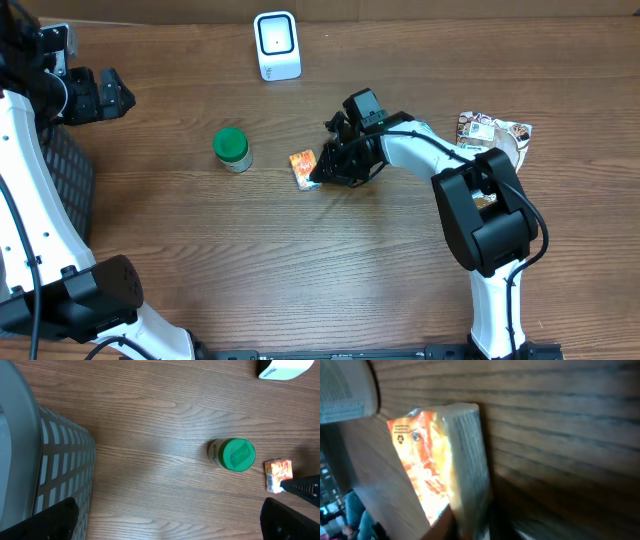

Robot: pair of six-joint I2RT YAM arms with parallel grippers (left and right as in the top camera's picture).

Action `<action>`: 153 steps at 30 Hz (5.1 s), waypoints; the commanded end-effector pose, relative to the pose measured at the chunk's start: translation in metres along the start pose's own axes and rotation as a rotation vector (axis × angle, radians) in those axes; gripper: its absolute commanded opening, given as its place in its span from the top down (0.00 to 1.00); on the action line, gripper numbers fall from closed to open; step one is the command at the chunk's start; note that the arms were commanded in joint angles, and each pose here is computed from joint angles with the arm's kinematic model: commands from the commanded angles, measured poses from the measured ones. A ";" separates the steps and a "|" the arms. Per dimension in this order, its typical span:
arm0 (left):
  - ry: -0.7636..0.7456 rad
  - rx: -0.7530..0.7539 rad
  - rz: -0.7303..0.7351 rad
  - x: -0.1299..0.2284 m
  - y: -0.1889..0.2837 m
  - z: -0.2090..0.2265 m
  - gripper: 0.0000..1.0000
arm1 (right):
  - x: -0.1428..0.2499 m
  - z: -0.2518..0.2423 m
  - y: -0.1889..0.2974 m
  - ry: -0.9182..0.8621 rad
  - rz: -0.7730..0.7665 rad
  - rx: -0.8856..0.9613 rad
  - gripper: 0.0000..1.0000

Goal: Scan the item barcode
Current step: 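Grasp the orange box with the right gripper and lift it, then hold the orange box in front of the white scanner, then carry the orange box to the right-side pile and release it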

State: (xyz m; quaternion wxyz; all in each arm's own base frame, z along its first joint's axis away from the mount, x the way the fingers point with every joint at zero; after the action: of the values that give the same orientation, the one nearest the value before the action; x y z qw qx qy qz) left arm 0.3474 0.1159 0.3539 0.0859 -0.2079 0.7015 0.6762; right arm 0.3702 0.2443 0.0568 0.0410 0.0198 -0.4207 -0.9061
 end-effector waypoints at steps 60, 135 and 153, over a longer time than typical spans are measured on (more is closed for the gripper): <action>-0.025 -0.007 -0.029 -0.001 0.009 -0.002 0.01 | -0.038 0.084 0.232 0.072 -0.418 0.446 0.96; -0.025 -0.007 -0.029 -0.001 0.009 -0.002 0.00 | 0.000 0.168 0.303 0.449 -0.627 0.390 0.96; -0.025 -0.006 -0.029 -0.001 0.009 -0.002 0.00 | 0.031 -0.063 0.257 -0.366 -0.224 0.680 0.96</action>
State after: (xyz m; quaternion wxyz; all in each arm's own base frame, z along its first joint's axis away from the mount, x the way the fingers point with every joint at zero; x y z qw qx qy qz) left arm 0.3474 0.1158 0.3540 0.0861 -0.2081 0.7017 0.6759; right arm 0.3627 0.0333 0.2323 -0.1425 -0.0635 -0.6872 -0.7095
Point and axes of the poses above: each gripper's point midway between its finger pads, its own y axis back along the fingers, its own z axis along the line the jaws close on, x = y × z, the point moved 7 cm from there along y, back along the fingers, and after that the axes turned 1 degree about -y, right-handed, at the moved point
